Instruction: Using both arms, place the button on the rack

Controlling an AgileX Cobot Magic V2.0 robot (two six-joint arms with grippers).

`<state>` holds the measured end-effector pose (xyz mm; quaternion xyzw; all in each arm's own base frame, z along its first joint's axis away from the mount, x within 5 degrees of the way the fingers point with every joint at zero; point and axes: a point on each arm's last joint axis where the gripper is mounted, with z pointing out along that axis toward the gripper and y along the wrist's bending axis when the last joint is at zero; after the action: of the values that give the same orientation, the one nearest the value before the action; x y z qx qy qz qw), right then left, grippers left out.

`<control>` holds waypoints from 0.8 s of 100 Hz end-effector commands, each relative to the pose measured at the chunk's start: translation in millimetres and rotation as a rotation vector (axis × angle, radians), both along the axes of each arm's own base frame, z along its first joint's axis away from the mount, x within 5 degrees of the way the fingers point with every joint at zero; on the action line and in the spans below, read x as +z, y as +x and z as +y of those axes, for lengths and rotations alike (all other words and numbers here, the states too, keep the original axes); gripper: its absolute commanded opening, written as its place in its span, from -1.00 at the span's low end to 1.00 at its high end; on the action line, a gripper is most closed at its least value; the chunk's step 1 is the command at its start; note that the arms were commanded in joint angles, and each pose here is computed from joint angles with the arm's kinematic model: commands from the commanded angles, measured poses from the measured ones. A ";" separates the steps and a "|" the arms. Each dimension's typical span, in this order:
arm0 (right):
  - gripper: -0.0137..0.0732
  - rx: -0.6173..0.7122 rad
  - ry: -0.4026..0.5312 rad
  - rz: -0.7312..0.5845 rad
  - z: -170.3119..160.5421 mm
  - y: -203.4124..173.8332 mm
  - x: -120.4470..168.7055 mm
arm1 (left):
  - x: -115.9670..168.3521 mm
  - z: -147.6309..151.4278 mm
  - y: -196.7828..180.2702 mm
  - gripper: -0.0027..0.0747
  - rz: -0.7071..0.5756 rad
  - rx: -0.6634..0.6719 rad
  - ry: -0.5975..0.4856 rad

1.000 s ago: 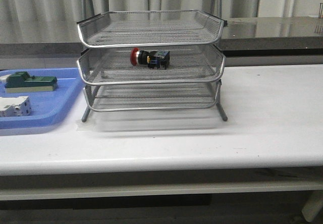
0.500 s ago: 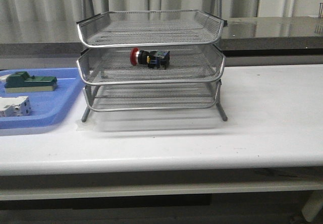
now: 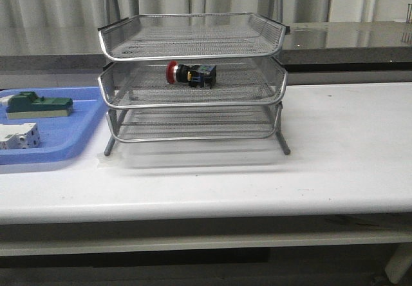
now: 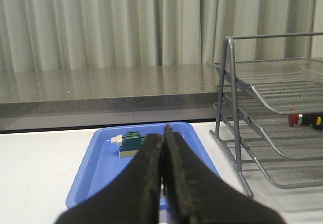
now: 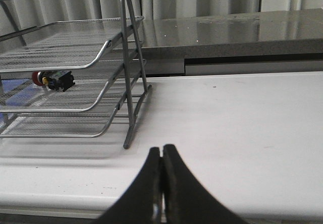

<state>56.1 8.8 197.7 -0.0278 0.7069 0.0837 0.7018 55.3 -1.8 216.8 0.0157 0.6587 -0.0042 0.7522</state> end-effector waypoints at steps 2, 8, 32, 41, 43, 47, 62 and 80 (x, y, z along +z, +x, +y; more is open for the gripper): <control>-0.82 -0.002 0.003 -0.122 -0.4 -2.7 14.3 | -3.6 -0.7 -2.0 -0.92 -0.095 -0.012 -0.028; -0.82 -0.002 0.003 -0.122 -0.4 -2.7 14.3 | -3.4 -0.7 -2.1 -0.92 -0.098 -0.012 -0.028; -0.82 -0.002 0.003 -0.122 -0.4 -2.7 14.3 | -3.7 -0.7 -2.0 -0.92 -0.094 -0.012 -0.028; -0.82 -0.002 0.003 -0.122 -0.4 -2.7 14.3 | -3.7 -0.7 -2.0 -0.92 -0.094 -0.012 -0.028; -0.82 -0.002 0.003 -0.122 -0.4 -2.7 14.3 | -3.7 -0.7 -2.0 -0.92 -0.094 -0.012 -0.028; -0.82 -0.002 0.003 -0.122 -0.4 -2.7 14.3 | -3.7 -0.7 -2.0 -0.92 -0.094 -0.012 -0.028; -0.82 -0.002 0.003 -0.122 -0.4 -2.7 14.3 | -3.7 -0.7 -2.0 -0.92 -0.094 -0.012 -0.028; -0.82 -0.002 0.003 -0.122 -0.4 -2.7 14.3 | -4.3 -0.6 -1.9 -0.92 -0.088 -0.011 -0.028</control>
<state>56.1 8.8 197.7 -0.0272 0.7069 0.0843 0.7017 55.0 -2.0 219.2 0.0145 0.6487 -0.0074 0.7609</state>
